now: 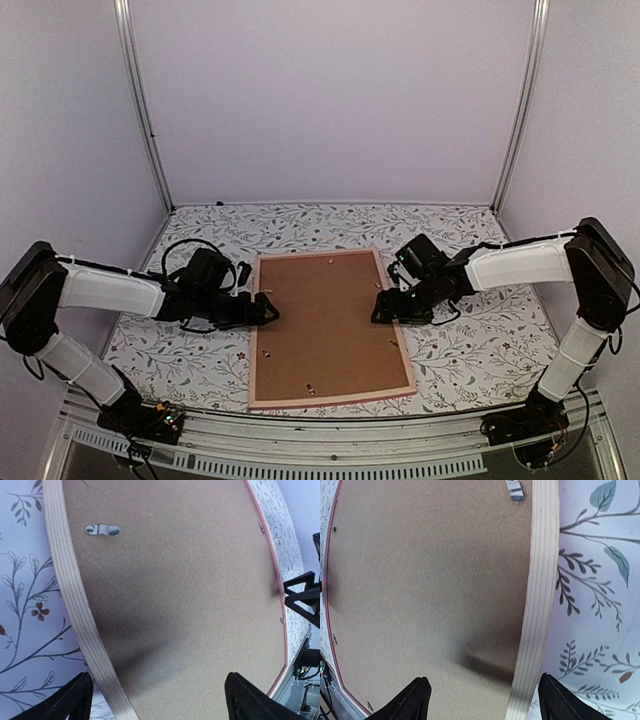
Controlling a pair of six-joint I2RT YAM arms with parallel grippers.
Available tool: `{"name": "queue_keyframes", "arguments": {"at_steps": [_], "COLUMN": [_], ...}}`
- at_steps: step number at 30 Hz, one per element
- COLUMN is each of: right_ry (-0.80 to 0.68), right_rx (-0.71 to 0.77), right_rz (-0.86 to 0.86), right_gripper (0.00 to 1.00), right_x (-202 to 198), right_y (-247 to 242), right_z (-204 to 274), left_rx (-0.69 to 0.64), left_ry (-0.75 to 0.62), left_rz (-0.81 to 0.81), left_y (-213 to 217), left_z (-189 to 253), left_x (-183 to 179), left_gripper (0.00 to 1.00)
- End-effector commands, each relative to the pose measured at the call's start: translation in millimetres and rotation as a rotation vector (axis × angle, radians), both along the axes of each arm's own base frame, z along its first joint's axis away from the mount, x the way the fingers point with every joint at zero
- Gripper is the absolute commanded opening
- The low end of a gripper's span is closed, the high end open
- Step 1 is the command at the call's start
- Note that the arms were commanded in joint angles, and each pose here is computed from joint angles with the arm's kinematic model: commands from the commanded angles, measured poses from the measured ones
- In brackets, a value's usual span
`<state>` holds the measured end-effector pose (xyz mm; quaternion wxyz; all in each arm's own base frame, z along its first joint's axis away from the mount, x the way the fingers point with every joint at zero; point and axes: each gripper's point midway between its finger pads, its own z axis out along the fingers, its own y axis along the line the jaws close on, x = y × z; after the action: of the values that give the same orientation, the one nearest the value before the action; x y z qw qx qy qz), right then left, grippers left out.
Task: Put the photo into the frame
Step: Adjust the photo frame at the center of the board, then press the fastener onto the backboard.
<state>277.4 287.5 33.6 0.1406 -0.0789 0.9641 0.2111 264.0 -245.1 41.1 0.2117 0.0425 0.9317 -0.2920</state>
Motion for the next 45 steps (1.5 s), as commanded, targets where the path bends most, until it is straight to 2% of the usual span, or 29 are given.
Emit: {"name": "queue_keyframes", "arguments": {"at_steps": [1,5,9,15,20,30,45], "right_ry": [-0.007,-0.010,-0.010,0.006,0.012,0.008,0.000], "right_rx": [-0.011,-0.073,-0.102,-0.106,-0.104,-0.126,-0.182], "right_rz": [-0.014,0.007,0.049,0.091,0.124,0.131,0.123], "right_gripper": [0.79,0.80,0.79,0.78,0.73,0.63,0.57], "right_x": [-15,-28,-44,-62,-69,-61,-57], "right_y": [-12,-30,-39,-42,-42,-36,-35], "right_z": [18,18,16,9,6,-4,-14], "left_rx": [0.070,0.160,0.185,0.215,0.227,0.228,0.230], "left_ry": [-0.070,-0.102,-0.101,-0.073,-0.076,-0.065,-0.059], "left_rz": [0.040,0.050,0.035,0.012,0.011,-0.003,-0.012], "left_y": [11,20,19,15,15,11,10], "left_z": [19,23,18,7,4,-3,-7], "left_x": [10,20,24,27,29,31,32], "left_gripper": [0.96,0.99,0.98,0.86,0.80,0.75,0.75]}}
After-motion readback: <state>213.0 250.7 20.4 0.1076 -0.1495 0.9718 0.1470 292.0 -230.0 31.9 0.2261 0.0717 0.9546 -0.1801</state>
